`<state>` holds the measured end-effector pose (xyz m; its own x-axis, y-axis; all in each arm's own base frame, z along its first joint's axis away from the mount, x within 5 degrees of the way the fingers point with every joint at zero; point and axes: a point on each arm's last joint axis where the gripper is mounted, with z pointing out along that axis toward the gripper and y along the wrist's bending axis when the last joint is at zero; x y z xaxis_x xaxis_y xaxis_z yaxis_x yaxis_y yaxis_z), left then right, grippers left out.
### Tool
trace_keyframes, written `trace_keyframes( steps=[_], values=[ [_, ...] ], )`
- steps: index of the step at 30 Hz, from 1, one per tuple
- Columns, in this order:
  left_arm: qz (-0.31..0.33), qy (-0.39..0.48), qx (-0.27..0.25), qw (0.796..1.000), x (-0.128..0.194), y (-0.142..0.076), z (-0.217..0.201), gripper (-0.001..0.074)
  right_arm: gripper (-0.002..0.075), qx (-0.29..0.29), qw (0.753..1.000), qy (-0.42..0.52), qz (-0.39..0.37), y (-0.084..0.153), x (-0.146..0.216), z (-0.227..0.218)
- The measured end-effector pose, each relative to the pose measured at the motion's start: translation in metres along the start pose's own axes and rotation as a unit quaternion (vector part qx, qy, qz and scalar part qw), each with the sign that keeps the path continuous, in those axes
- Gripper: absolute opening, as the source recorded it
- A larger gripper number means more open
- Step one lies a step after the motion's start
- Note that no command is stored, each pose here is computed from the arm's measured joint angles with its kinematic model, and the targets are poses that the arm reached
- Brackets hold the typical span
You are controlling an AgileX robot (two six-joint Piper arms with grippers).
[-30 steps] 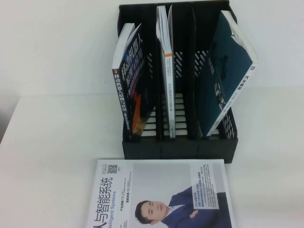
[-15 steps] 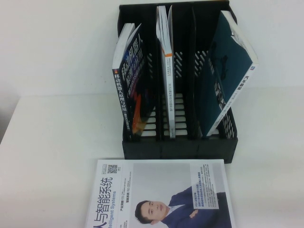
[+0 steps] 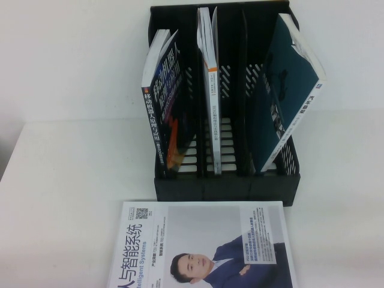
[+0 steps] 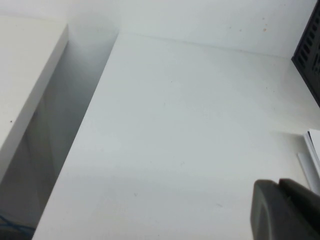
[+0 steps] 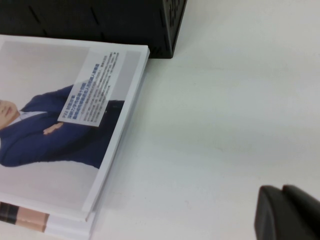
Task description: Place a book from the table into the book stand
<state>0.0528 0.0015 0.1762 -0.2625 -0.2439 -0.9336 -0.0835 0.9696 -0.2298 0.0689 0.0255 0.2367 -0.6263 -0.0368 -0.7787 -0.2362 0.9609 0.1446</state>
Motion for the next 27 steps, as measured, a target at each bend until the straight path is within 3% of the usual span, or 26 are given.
trace_keyframes(
  steps=[27],
  values=[
    [0.039,0.0,-0.005,0.999,-0.0001,0.001,0.0,-0.0002,-0.0001,0.0,1.0,0.0,0.0,0.0,0.0,0.0]
  ],
)
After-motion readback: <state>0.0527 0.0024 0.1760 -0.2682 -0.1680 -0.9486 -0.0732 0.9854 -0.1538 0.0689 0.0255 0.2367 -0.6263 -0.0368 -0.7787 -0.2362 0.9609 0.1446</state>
